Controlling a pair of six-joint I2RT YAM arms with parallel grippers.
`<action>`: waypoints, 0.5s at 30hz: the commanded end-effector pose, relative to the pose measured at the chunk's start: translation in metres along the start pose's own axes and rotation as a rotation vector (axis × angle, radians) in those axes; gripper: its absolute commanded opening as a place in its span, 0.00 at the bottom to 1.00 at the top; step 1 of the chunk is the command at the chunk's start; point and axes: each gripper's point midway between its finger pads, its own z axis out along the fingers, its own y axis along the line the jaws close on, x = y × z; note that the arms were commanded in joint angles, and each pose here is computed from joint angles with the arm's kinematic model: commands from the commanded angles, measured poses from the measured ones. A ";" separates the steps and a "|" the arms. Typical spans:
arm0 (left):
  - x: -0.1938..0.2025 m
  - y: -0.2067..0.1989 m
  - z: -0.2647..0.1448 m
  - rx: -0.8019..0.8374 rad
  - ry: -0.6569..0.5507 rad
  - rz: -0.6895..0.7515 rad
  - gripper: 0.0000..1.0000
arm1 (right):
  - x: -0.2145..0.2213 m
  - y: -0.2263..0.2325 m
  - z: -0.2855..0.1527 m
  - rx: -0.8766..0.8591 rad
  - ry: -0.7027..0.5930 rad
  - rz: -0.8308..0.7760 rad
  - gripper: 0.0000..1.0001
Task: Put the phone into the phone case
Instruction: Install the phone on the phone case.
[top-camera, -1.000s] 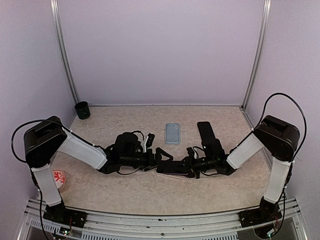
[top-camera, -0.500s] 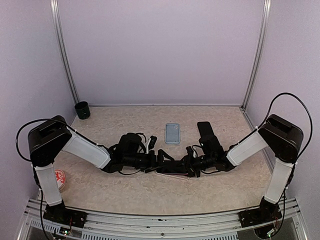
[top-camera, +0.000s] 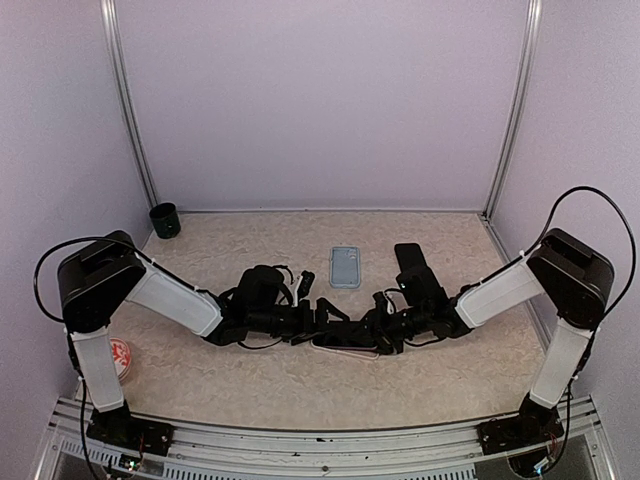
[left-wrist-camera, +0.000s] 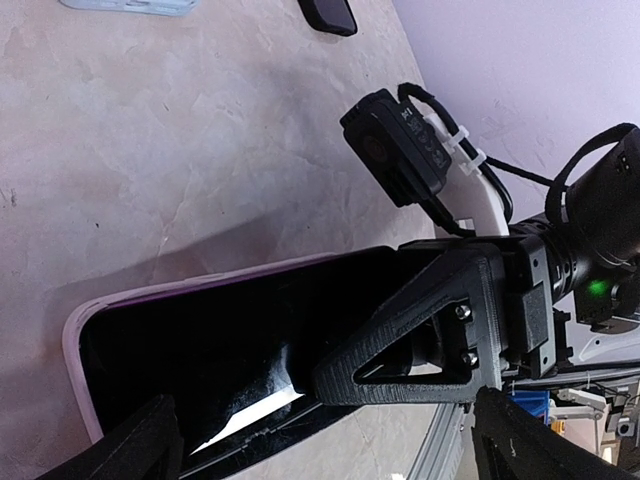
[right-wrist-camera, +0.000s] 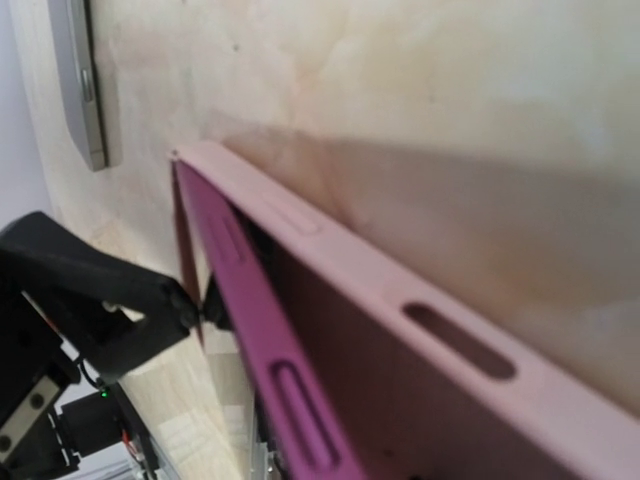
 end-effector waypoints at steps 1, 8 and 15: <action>0.011 0.015 0.005 -0.038 0.042 -0.022 0.99 | 0.002 -0.004 -0.004 0.055 -0.007 -0.011 0.38; 0.013 0.017 0.006 -0.043 0.045 -0.026 0.99 | 0.002 -0.004 -0.008 0.068 -0.014 -0.019 0.38; 0.014 0.021 0.006 -0.050 0.049 -0.029 0.99 | 0.002 -0.006 -0.013 0.098 -0.024 -0.035 0.38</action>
